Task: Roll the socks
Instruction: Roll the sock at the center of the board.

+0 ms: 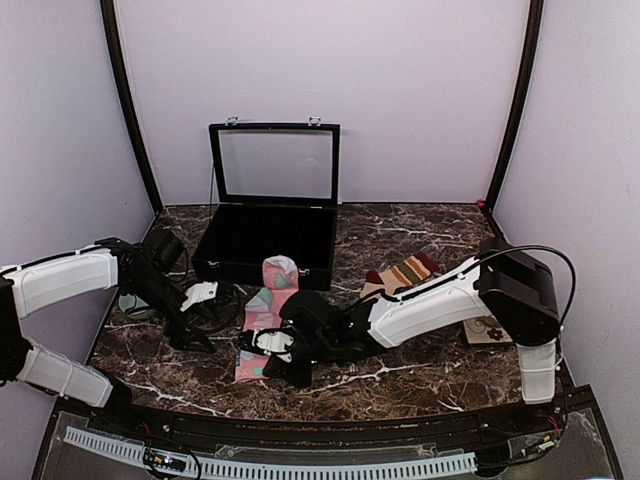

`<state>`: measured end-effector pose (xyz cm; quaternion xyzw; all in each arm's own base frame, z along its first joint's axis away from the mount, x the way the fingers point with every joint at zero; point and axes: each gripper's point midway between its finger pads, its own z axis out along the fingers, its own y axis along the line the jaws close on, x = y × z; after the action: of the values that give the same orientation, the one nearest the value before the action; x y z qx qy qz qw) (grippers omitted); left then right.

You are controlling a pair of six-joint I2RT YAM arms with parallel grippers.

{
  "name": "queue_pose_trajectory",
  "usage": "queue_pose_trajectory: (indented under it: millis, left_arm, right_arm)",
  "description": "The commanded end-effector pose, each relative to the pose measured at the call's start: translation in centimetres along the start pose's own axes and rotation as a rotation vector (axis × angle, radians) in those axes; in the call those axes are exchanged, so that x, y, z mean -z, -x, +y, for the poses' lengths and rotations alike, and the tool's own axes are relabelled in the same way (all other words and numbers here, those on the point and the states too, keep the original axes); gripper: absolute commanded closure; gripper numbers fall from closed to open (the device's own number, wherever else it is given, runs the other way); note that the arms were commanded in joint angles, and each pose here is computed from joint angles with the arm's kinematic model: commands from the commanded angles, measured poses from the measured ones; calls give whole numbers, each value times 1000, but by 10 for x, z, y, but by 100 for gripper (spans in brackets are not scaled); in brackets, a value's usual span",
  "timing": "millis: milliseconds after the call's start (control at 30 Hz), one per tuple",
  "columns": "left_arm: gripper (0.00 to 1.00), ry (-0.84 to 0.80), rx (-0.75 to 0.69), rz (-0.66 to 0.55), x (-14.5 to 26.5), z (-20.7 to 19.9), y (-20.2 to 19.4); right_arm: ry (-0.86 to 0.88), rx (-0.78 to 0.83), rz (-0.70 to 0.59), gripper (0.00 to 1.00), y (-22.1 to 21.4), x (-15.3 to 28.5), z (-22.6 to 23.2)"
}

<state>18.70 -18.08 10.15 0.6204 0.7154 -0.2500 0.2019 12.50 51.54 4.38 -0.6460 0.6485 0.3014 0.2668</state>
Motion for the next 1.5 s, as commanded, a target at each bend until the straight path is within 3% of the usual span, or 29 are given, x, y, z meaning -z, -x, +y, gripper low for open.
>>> queue_pose_trajectory:
  millis: [0, 233, 367, 767, 933, 1467]
  left_arm:
    - [14, -69, -31, 11, -7, -21, -2]
    - [21, -93, -156, 33, -27, -44, -5]
    - [25, -113, -184, 55, -38, -49, -4]
    - [38, -104, -317, 124, -69, -52, -8]
    - [45, -125, -331, 140, -77, -59, -9]
    - [50, -36, -355, 232, -94, -43, -31]
  right_arm:
    - [105, -230, 10, 100, -1, -1, -1]
    - [233, -540, 57, 100, -8, -8, 0]
    - [257, -641, 86, 100, -16, -9, 4]
    - [333, -918, -58, 100, 6, 4, -18]
    - [353, -979, -61, 100, 7, 4, -21]
    - [293, -1026, -4, 100, -9, -3, -25]
